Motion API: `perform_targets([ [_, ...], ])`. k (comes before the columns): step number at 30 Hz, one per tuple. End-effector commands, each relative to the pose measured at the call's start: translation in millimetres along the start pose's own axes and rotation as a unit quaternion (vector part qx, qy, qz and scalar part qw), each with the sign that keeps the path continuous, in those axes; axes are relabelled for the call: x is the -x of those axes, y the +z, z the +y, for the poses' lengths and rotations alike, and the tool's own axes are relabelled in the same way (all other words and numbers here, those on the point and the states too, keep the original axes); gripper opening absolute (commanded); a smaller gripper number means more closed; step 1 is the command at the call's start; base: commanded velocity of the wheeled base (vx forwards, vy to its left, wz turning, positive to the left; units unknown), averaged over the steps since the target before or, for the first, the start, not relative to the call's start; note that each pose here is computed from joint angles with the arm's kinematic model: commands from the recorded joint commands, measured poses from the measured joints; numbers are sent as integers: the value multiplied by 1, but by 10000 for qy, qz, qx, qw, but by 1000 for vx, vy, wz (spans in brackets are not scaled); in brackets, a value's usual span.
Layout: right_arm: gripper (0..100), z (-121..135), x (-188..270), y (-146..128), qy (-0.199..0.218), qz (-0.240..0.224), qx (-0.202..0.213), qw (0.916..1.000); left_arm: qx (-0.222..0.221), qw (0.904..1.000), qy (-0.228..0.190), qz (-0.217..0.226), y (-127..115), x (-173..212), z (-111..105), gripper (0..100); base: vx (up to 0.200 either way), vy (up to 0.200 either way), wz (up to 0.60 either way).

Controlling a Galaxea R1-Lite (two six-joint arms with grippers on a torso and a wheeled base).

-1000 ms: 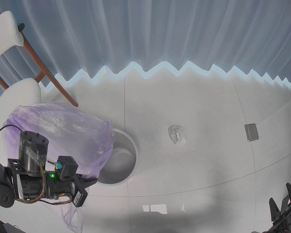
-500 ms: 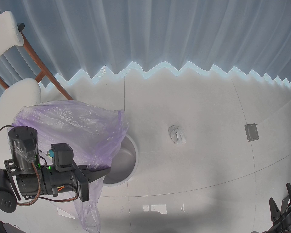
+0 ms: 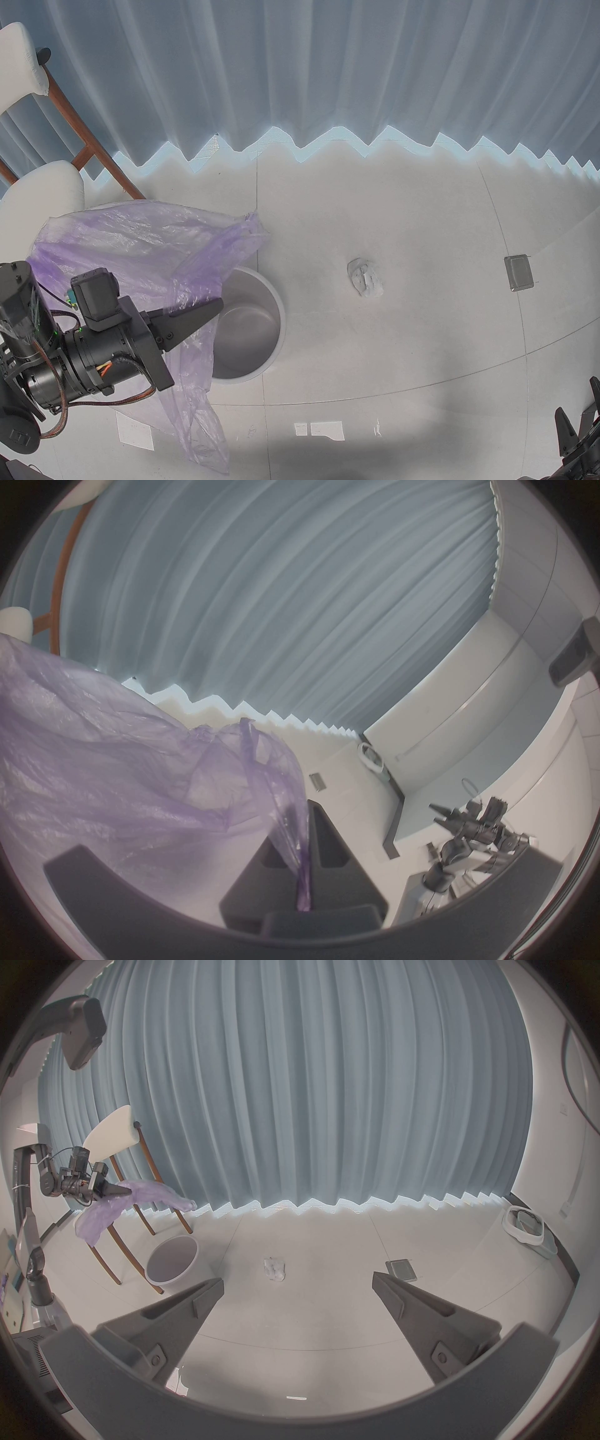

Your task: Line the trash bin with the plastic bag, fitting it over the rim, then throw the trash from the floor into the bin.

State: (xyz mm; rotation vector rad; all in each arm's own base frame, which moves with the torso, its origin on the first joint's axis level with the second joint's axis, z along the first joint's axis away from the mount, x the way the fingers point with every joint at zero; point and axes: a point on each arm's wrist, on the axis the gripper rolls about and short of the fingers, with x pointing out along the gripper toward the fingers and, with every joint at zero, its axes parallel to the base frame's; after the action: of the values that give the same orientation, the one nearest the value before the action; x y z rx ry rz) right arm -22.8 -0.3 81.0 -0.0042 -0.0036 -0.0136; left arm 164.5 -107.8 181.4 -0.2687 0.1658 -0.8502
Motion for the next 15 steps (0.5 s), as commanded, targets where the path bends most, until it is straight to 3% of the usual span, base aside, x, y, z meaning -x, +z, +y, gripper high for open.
perform_targets([
  [1,100,0,0,-5,-1,3,2,10000,142,9989,-234,-373,9,-2,-6,0,0,0,0],
  [5,100,0,0,-5,-1,3,2,10000,272,9979,-340,-488,9,-5,-8,0,0,0,0],
  [11,100,0,0,-5,-1,3,2,10000,214,9983,-510,-155,-9,-3,-13,0,0,0,0],
  [14,100,0,0,-5,-1,3,2,10000,65,9969,-780,-57,-11,-2,-15,0,0,0,0],
  [15,100,0,0,-5,-1,3,2,10000,-23,9938,-1112,1,-9,-3,-16,0,0,0,0],
])
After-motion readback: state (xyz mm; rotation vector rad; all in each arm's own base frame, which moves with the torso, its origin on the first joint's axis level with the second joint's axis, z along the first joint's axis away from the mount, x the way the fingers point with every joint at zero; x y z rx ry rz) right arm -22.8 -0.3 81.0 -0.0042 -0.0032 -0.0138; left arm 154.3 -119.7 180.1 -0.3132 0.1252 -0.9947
